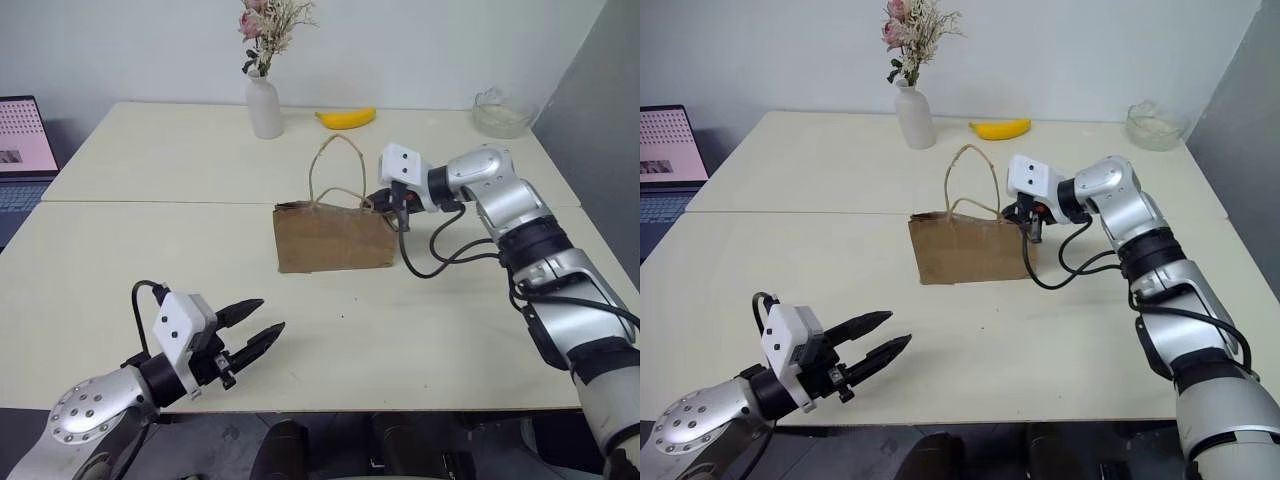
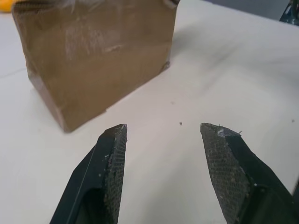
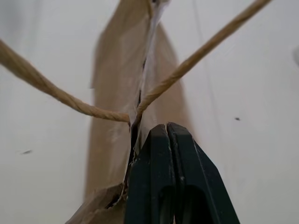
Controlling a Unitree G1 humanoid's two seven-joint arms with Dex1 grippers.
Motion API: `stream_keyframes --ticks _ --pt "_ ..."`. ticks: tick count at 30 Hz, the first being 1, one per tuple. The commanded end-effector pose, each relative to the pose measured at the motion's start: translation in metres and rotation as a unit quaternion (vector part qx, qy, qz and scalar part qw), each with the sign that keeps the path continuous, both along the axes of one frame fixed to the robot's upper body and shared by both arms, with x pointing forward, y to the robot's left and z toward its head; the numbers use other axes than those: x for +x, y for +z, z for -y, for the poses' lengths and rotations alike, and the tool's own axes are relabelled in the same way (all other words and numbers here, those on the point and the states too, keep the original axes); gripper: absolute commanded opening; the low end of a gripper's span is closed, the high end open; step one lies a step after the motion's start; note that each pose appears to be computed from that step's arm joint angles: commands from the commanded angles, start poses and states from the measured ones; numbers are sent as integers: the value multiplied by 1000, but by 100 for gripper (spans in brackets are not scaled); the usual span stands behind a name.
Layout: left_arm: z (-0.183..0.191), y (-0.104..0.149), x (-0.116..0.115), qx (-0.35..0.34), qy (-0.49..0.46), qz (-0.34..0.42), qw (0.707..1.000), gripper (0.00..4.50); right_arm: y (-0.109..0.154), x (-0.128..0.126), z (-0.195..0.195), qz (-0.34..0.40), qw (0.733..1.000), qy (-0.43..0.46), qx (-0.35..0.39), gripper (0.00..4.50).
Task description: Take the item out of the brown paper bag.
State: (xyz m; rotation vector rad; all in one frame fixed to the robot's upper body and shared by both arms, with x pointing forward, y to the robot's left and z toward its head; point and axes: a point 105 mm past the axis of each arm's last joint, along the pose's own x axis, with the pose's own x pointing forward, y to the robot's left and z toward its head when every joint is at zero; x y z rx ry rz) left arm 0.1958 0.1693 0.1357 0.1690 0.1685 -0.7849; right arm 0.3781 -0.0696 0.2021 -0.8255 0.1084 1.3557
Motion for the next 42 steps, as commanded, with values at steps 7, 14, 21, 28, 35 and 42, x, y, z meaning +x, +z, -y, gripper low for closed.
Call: stream_keyframes --ticks 7,14,21,28,35,42 --pt "-15 4 -15 27 5 -2 1000 263 -2 -60 -3 -41 997 67 18 5" --pt "-19 32 -10 38 -10 30 999 263 15 -79 -4 -60 992 59 91 5" --pt "23 25 -15 127 -202 56 969 404 9 -120 13 -147 981 38 120 160" --pt "52 -2 -14 154 -363 79 916 450 -10 -142 37 -179 974 -74 114 376" --pt "70 -29 -7 190 -447 102 868 450 -22 -168 55 -220 965 -117 82 376" --pt "98 -40 7 172 -448 143 866 450 -27 -177 61 -228 962 -138 65 376"
